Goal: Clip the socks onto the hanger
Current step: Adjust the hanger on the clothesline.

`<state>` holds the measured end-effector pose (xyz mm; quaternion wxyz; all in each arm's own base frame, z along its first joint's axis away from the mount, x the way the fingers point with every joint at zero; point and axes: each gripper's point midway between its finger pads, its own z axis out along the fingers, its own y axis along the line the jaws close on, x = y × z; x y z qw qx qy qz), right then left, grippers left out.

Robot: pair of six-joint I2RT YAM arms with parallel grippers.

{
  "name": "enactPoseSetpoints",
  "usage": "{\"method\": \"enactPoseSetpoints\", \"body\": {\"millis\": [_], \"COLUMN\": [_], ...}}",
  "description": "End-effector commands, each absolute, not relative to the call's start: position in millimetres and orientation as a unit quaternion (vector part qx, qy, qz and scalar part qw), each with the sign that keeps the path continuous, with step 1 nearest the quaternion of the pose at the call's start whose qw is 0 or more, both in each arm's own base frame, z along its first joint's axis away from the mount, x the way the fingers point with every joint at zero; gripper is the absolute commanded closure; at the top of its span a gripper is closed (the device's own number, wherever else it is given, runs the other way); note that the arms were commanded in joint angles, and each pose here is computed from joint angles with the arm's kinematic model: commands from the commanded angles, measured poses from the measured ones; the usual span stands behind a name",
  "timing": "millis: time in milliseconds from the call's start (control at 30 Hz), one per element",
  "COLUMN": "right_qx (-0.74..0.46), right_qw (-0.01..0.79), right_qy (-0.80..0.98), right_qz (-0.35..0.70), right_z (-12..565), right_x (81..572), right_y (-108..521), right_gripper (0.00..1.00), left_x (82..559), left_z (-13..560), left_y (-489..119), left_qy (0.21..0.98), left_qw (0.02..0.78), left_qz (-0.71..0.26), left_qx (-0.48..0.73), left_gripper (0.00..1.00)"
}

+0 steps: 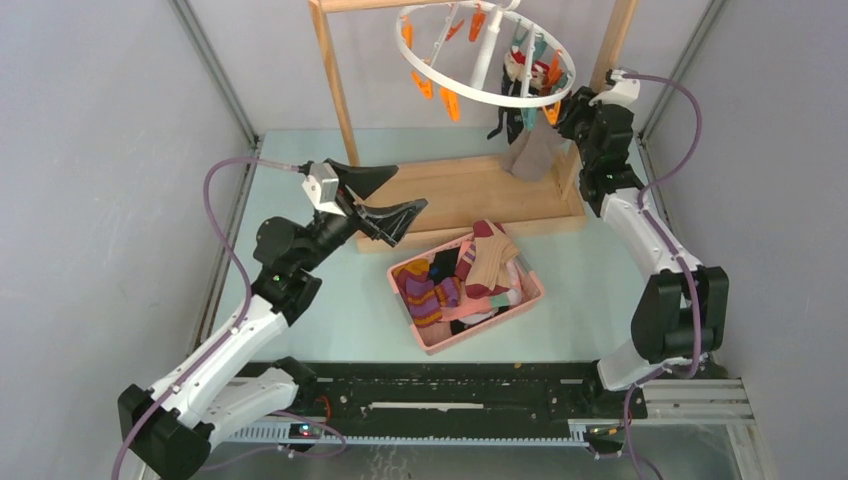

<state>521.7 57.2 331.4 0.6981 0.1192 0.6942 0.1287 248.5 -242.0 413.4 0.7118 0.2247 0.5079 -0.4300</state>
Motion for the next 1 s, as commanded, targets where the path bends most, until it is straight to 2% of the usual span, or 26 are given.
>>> {"method": "enactPoseSetpoints", "body": {"millis": [0,633,967], "right_qx": [0.099,0.055,0.049], "right_qw": [0.733,0.698,0.685], "right_qy": [0.656,0.689,0.701], "right_qz": [0.150,0.189,0.192], "right_z": [379,360,345], "right_x": [499,441,427], "right_y": [60,75,77], "right_gripper": [0.52,0.46,0.44], "left_x": [241,229,231], "left_z": [414,386,365], "left_y": [-236,-229,-229], "left_qy": [0.497,0.512,0.530], "left_qw": [0.718,0.706,0.694], "left_qz": [-0.437,-0.442,-0.441], "left_qx": [0.218,0.210,0.207], "left_gripper": [0.02,0.02,0.02]}}
